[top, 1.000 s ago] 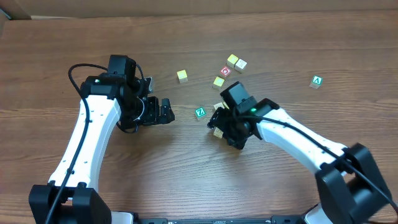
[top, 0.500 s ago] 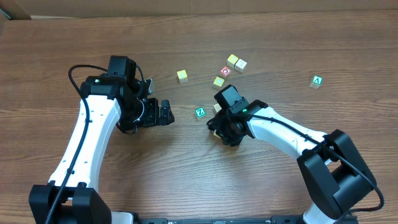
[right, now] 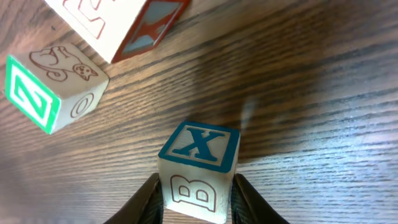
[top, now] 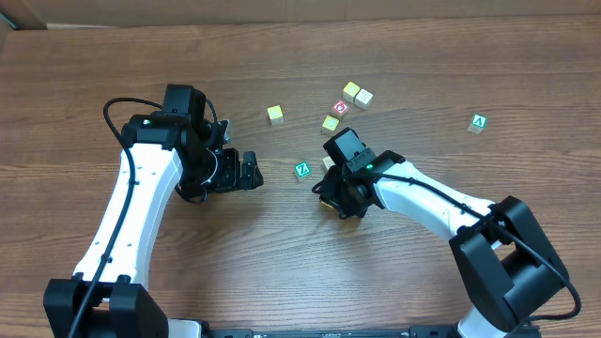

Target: Flip 4 blocks

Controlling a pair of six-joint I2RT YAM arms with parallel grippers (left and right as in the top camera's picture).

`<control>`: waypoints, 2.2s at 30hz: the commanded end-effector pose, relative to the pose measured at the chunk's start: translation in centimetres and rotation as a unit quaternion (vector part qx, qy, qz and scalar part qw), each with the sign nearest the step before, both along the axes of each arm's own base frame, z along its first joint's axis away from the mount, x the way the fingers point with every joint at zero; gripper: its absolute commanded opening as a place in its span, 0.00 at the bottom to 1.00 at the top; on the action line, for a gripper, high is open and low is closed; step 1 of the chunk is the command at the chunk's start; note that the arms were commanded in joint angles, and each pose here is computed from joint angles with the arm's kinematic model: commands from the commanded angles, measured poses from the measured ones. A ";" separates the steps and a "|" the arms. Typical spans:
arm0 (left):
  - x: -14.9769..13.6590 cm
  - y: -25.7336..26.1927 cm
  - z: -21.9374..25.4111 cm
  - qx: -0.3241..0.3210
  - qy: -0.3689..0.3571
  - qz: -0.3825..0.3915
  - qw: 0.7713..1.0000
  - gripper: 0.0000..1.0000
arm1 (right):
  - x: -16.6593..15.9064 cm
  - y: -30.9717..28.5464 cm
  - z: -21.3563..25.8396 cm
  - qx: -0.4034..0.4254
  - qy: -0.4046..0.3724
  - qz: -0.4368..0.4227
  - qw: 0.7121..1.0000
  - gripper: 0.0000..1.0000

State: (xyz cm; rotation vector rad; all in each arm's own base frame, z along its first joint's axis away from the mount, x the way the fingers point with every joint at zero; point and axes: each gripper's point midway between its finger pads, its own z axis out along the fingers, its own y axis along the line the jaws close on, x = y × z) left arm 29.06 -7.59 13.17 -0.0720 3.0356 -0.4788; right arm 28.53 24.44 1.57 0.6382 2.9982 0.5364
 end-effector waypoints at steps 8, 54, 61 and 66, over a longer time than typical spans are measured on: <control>0.4 -0.1 0.4 0.001 -0.008 -0.006 1.000 1.00 | -1.6 -1.6 0.6 -0.051 0.001 0.103 0.993 0.24; 0.1 -0.1 0.4 0.002 -0.002 -0.006 1.000 1.00 | -9.8 -9.4 0.1 -0.182 0.076 0.109 0.974 0.31; 0.1 -0.1 0.4 0.002 -0.002 -0.006 1.000 1.00 | -10.0 -8.9 0.1 -0.174 0.067 0.177 0.966 0.34; 0.1 -0.1 0.3 0.002 -0.002 -0.006 1.000 1.00 | -10.7 -8.2 0.1 -0.150 0.073 0.216 0.962 0.40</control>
